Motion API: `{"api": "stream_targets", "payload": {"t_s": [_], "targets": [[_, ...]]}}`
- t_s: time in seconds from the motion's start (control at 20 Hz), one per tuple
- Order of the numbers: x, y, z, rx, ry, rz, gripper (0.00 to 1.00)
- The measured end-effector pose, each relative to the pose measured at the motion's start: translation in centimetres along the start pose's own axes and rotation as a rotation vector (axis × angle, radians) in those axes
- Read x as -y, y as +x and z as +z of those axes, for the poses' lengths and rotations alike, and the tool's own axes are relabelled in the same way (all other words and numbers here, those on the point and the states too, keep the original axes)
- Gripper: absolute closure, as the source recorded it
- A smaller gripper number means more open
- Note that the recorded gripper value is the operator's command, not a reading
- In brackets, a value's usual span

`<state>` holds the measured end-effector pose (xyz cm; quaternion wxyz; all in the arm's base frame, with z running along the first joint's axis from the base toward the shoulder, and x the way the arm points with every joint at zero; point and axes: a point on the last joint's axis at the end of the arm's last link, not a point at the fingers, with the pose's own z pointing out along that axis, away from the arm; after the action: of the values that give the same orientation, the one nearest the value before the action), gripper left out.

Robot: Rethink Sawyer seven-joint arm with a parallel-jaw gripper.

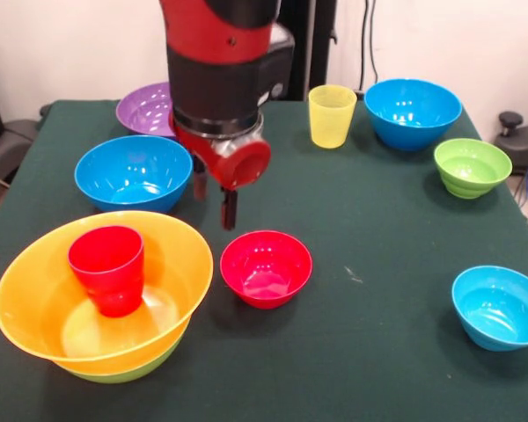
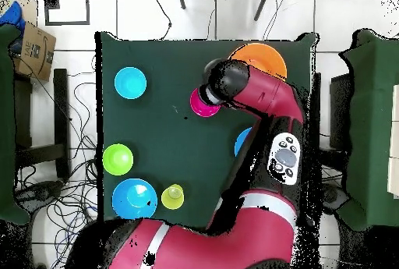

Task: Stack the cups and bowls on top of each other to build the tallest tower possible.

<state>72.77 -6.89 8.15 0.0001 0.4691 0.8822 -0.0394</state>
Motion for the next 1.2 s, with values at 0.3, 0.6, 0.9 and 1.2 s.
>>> {"api": "stream_targets", "payload": {"t_s": [0.3, 0.6, 0.9, 1.2], "targets": [[2.1, -0.4, 3.0, -0.021, 0.096, -0.075, 0.0], [4.1, -0.7, 2.7, -0.112, 0.152, -0.15, 0.0], [5.0, -1.3, -0.7, -0.202, 0.166, -0.214, 0.0], [4.5, -1.2, -4.3, -0.244, 0.155, -0.226, 0.0]]}}
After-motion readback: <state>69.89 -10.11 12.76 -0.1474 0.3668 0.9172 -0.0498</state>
